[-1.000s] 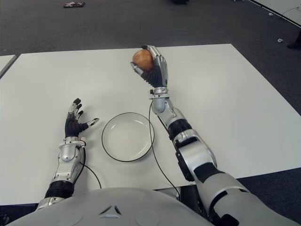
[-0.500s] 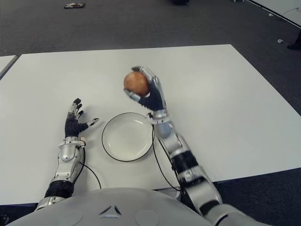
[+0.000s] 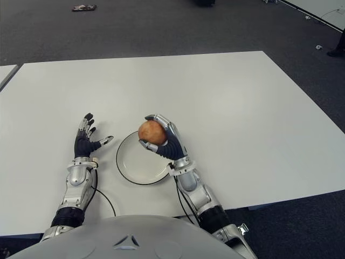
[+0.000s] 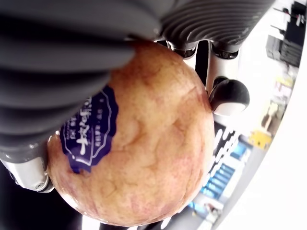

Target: Put the apples into the plate.

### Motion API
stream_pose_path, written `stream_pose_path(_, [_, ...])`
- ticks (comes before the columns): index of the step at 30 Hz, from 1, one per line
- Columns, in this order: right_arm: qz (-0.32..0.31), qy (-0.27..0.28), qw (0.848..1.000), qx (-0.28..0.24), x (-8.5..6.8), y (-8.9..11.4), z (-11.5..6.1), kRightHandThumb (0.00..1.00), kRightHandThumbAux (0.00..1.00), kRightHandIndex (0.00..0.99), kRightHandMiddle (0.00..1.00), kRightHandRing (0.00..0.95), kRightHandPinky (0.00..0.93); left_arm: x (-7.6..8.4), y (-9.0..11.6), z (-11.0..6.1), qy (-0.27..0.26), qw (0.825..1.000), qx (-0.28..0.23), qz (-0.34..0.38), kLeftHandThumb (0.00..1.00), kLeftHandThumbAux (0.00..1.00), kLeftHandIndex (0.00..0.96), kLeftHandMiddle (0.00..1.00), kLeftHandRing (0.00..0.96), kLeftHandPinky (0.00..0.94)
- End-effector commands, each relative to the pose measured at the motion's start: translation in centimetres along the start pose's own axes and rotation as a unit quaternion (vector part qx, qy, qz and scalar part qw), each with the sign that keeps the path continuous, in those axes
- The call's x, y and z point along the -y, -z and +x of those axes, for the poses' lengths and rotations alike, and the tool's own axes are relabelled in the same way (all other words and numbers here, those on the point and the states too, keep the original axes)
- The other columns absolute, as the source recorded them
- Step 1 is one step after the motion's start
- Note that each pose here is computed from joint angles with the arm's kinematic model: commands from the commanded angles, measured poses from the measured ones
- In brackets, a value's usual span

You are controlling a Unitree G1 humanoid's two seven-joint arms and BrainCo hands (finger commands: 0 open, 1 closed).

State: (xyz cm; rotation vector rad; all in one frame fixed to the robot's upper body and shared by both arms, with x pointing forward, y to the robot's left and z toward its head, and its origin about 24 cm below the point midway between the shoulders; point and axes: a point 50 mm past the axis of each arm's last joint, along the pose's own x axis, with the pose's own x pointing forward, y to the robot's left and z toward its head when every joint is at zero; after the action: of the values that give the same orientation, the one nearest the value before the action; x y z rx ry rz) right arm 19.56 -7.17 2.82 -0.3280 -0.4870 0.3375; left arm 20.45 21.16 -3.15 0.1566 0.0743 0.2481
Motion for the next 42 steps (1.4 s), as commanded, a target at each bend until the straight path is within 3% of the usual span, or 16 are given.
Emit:
stream_pose_path(1, [0.011,-0.031,0.999,0.006,-0.6,-0.5,-0.6,0.737,0.71,0.437,0.849,0.864,0.879,0.4,0.8,-0.6,0.012,1.0,-0.026,0.004,0.0,0.483,0.0,0.0,0.0,0.0])
stream_pose_path(13, [-0.002,-0.1,0.995,0.005,-1.1,0.2,-0.4,0.734,0.711,0.439,0.876,0.869,0.889,0.3,0.9,-0.5,0.009,1.0,-0.03,0.006,0.0,0.483,0.0,0.0,0.0,0.0])
stream_pose_path(21, [-0.017,-0.155,0.987,-0.029,-0.9,0.7,-0.9,0.739,0.709,0.44,0.867,0.862,0.871,0.2,1.0,-0.5,0.01,0.999,-0.032,0.006,0.0,0.491,0.0,0.0,0.0,0.0])
stream_pose_path(31, [-0.039,-0.151,0.988,-0.019,-0.7,1.1,-0.4,0.725,0.705,0.441,0.831,0.833,0.787,0.2,1.0,-0.2,0.012,0.999,-0.035,0.004,0.0,0.495,0.0,0.0,0.0,0.0])
stream_pose_path(36, [-0.07,-0.141,0.987,-0.01,-0.4,1.4,-0.2,0.698,0.705,0.433,0.643,0.601,0.538,0.3,0.9,-0.2,0.014,0.999,-0.033,0.002,0.0,0.496,0.0,0.0,0.0,0.0])
stream_pose_path(39, [-0.101,-0.142,0.985,-0.013,-0.1,1.7,-0.3,0.463,0.485,0.358,0.399,0.355,0.336,0.3,1.0,-0.2,0.015,0.999,-0.035,0.001,0.0,0.499,0.0,0.0,0.0,0.0])
stream_pose_path(42, [-0.121,-0.145,0.982,-0.016,0.3,1.8,-0.6,0.344,0.4,0.205,0.187,0.143,0.138,0.3,1.1,-0.2,0.014,0.999,-0.037,-0.001,0.0,0.51,0.0,0.0,0.0,0.0])
